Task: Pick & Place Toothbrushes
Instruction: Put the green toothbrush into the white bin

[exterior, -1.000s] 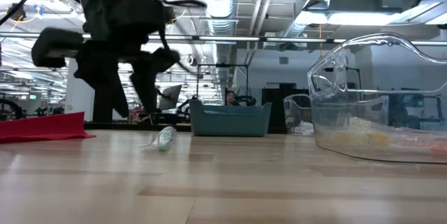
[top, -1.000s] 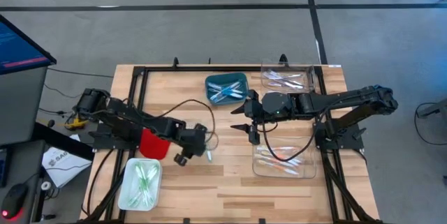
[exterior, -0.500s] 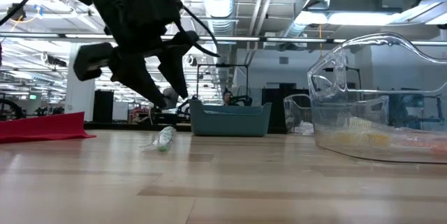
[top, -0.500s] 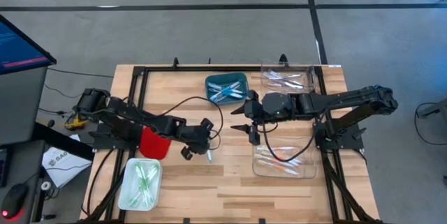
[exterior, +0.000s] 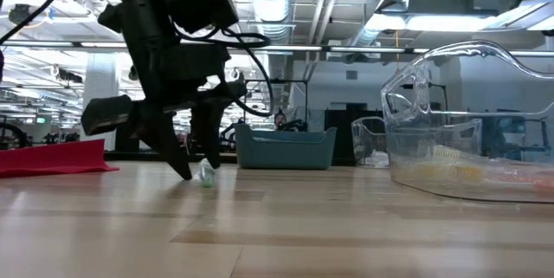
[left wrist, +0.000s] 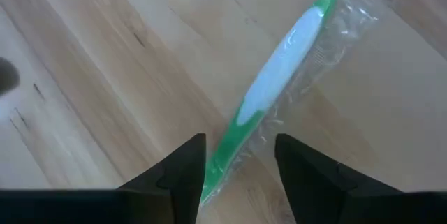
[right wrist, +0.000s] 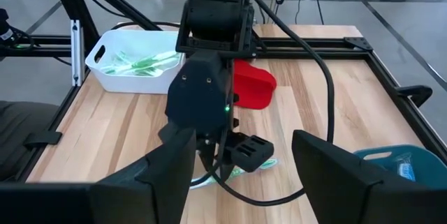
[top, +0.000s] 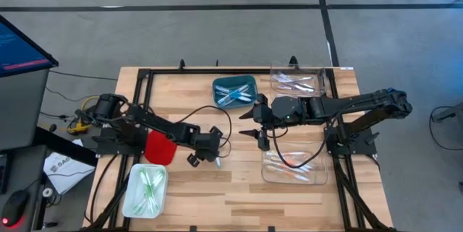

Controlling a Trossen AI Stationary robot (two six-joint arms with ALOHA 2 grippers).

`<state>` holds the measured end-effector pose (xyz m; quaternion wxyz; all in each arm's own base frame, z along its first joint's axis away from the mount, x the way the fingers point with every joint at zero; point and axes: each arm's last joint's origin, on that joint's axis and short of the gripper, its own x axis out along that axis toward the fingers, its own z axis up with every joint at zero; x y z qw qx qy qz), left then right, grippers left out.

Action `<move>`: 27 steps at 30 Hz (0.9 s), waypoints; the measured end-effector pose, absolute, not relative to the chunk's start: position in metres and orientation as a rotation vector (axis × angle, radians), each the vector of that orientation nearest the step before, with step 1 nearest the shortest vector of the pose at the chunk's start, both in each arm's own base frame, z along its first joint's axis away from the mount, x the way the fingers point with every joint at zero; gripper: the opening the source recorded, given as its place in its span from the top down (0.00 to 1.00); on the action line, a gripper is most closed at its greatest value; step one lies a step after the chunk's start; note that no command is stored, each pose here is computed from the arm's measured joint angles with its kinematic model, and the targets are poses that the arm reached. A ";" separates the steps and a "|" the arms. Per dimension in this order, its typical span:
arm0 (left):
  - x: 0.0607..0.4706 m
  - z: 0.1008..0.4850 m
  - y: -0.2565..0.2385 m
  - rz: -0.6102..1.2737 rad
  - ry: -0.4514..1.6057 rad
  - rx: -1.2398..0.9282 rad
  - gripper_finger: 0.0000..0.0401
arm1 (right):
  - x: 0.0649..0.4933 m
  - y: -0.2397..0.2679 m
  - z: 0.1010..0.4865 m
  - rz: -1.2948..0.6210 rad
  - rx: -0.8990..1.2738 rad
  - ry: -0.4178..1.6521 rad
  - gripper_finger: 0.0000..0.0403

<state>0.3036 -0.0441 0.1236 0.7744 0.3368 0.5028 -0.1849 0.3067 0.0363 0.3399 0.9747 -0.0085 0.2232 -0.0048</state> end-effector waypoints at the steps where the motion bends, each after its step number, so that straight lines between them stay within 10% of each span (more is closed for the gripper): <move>1: 0.304 0.123 -0.044 -0.399 1.093 0.733 0.57 | 0.307 0.036 0.340 -0.010 -0.017 0.450 0.42; 27: 0.303 0.133 -0.034 -0.093 1.144 0.127 0.98 | 0.307 0.036 0.340 -0.010 -0.016 0.450 0.42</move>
